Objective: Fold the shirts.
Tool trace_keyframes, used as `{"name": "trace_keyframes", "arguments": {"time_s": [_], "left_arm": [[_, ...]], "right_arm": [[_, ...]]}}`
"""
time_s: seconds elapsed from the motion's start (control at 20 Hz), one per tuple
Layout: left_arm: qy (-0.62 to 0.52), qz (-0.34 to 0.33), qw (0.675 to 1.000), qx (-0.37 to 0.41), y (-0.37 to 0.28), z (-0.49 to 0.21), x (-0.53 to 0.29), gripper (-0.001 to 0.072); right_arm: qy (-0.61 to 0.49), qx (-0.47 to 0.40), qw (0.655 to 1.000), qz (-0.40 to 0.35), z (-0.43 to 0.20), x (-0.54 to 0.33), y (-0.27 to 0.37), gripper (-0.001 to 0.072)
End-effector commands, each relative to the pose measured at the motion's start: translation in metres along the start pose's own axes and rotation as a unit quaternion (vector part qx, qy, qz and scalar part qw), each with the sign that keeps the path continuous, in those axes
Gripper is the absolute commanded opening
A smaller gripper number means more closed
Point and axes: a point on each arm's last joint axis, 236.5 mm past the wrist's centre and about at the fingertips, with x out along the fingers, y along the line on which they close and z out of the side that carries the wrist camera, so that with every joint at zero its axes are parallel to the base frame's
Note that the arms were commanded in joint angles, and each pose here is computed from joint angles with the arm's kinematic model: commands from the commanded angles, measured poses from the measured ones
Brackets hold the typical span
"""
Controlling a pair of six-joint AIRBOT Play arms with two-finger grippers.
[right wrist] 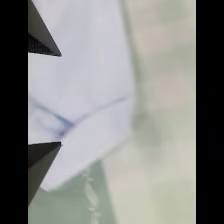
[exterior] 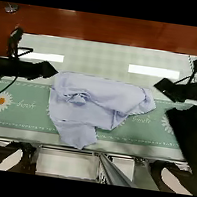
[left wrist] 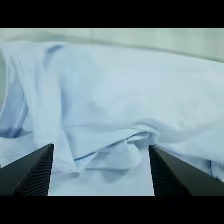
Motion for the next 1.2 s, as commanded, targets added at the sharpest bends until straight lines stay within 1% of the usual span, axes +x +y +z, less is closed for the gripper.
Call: {"name": "trace_keyframes", "arguments": {"time_s": [0.0, 0.05, 0.1, 0.15, 0.2, 0.25, 0.35, 0.45, 0.5, 0.6, 0.7, 0.85, 1.0, 1.05, 1.1, 1.15], "left_arm": [[0.04, 0.066, 0.997, 0.007, 0.044, -0.002, -0.016, 0.0703], [0.047, 0.094, 0.994, -0.005, 0.067, -0.006, -0.029, 0.0702], [0.06, 0.114, 0.991, -0.04, 0.089, -0.02, -0.039, 0.0702], [0.083, 0.117, 0.986, -0.085, 0.104, -0.042, -0.041, 0.0702], [0.113, 0.106, 0.98, -0.126, 0.11, -0.069, -0.036, 0.0702], [0.144, 0.079, 0.972, -0.167, 0.106, -0.099, -0.025, 0.0701], [0.196, 0.029, 0.96, -0.197, 0.09, -0.15, -0.001, 0.0701], [0.221, 0.017, 0.954, -0.201, 0.089, -0.185, 0.014, 0.0701], [0.223, 0.018, 0.952, -0.21, 0.09, -0.194, 0.018, 0.0701], [0.214, -0.02, 0.953, -0.215, 0.074, -0.196, 0.026, 0.0701], [0.194, -0.065, 0.954, -0.22, 0.053, -0.189, 0.036, 0.0701], [0.184, -0.067, 0.958, -0.21, 0.041, -0.195, 0.055, 0.0701], [0.188, -0.062, 0.965, -0.173, 0.029, -0.2, 0.069, 0.0698], [0.187, -0.061, 0.966, -0.166, 0.027, -0.2, 0.071, 0.068], [0.186, -0.061, 0.967, -0.163, 0.026, -0.199, 0.071, 0.0422], [0.185, -0.061, 0.967, -0.162, 0.026, -0.199, 0.071, 0.0004]], "right_arm": [[0.0, 0.021, 0.998, 0.061, 0.055, -0.03, -0.016, 0.0623], [0.004, 0.017, 0.999, 0.046, 0.055, -0.046, -0.036, 0.062], [0.022, 0.014, 0.999, 0.018, 0.044, -0.055, -0.059, 0.0619], [0.052, 0.011, 0.998, -0.016, 0.023, -0.059, -0.082, 0.0619], [0.077, 0.013, 0.996, -0.038, -0.001, -0.055, -0.096, 0.0619], [0.096, 0.022, 0.994, -0.036, -0.026, -0.048, -0.099, 0.0619], [0.133, 0.032, 0.99, 0.014, -0.077, -0.028, -0.078, 0.0619], [0.176, 0.027, 0.982, 0.059, -0.124, -0.011, -0.054, 0.0619], [0.201, 0.019, 0.977, 0.069, -0.144, -0.006, -0.046, 0.0618], [0.23, -0.01, 0.971, 0.069, -0.171, 0.004, -0.037, 0.0619], [0.223, -0.026, 0.972, 0.062, -0.175, 0.013, -0.03, 0.0619], [0.207, -0.029, 0.976, 0.055, -0.175, 0.024, -0.016, 0.0619], [0.231, -0.05, 0.97, 0.055, -0.195, 0.032, 0.001, 0.0618], [0.241, -0.061, 0.967, 0.055, -0.203, 0.036, 0.005, 0.0618], [0.251, -0.063, 0.964, 0.053, -0.211, 0.041, 0.009, 0.0619], [0.259, -0.064, 0.962, 0.055, -0.218, 0.046, 0.013, 0.0618]]}}
